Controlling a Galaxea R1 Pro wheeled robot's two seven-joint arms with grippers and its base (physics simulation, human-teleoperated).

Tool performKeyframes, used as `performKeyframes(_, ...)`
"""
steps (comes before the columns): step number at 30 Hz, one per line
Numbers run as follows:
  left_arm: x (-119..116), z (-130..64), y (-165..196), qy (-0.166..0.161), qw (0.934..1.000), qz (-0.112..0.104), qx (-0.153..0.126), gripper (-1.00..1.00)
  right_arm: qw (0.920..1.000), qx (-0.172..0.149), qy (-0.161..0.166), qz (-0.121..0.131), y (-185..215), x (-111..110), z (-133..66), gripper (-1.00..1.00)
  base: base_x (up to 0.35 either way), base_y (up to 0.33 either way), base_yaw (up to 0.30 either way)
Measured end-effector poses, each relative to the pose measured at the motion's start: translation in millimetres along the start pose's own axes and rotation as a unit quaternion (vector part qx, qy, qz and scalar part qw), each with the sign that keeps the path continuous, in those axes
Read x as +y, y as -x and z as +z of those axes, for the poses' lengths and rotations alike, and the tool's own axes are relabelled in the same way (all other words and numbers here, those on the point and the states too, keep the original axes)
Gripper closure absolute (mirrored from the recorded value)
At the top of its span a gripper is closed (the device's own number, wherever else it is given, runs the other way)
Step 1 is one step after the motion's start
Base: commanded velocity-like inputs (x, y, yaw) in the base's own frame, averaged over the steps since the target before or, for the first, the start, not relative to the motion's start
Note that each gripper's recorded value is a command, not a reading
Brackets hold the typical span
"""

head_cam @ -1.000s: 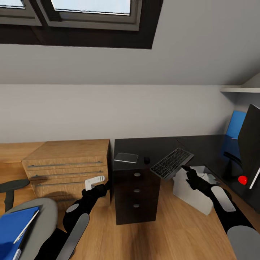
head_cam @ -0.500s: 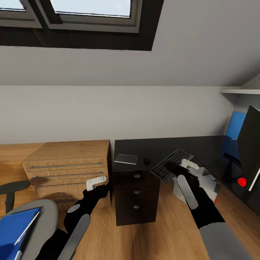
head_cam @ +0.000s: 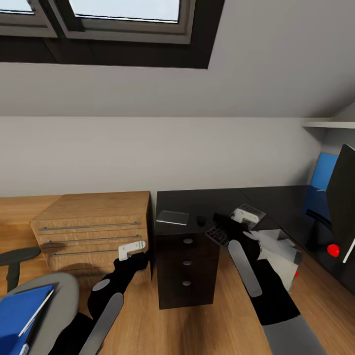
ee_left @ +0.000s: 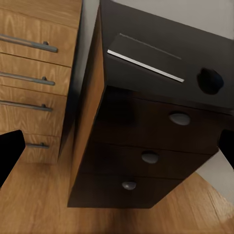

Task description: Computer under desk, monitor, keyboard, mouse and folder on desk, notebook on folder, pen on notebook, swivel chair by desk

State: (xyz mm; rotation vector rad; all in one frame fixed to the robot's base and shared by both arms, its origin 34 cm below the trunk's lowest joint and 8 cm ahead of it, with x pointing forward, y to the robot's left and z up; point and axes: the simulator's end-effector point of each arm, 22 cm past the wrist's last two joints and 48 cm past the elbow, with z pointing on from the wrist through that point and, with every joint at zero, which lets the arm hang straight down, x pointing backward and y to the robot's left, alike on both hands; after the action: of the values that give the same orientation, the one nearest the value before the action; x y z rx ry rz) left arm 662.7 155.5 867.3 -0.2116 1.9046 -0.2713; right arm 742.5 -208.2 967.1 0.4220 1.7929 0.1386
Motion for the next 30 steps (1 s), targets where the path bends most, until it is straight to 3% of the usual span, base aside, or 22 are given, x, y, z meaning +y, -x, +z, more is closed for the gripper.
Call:
performKeyframes(12,0,2.1,-5,0.0,1.0,-0.001,0.005,-1.0,0.9993,0.006,0.019,-0.033,-15,20,-4.1,-1.0,0.247,0.0,0.192)
performKeyframes(22,-4,2.0,-7,-0.004,1.0,0.001,0.007,-1.0,0.997,0.009,0.033,-0.069,-32,36,-7.9,-1.0,0.02,0.0,0.019)
performKeyframes(30,-11,0.6,-11,-0.01,0.9999,0.007,0.009,-1.0,0.9966,0.003,0.036,-0.074,-31,41,-10.2,-1.0,0.246,0.0,0.001)
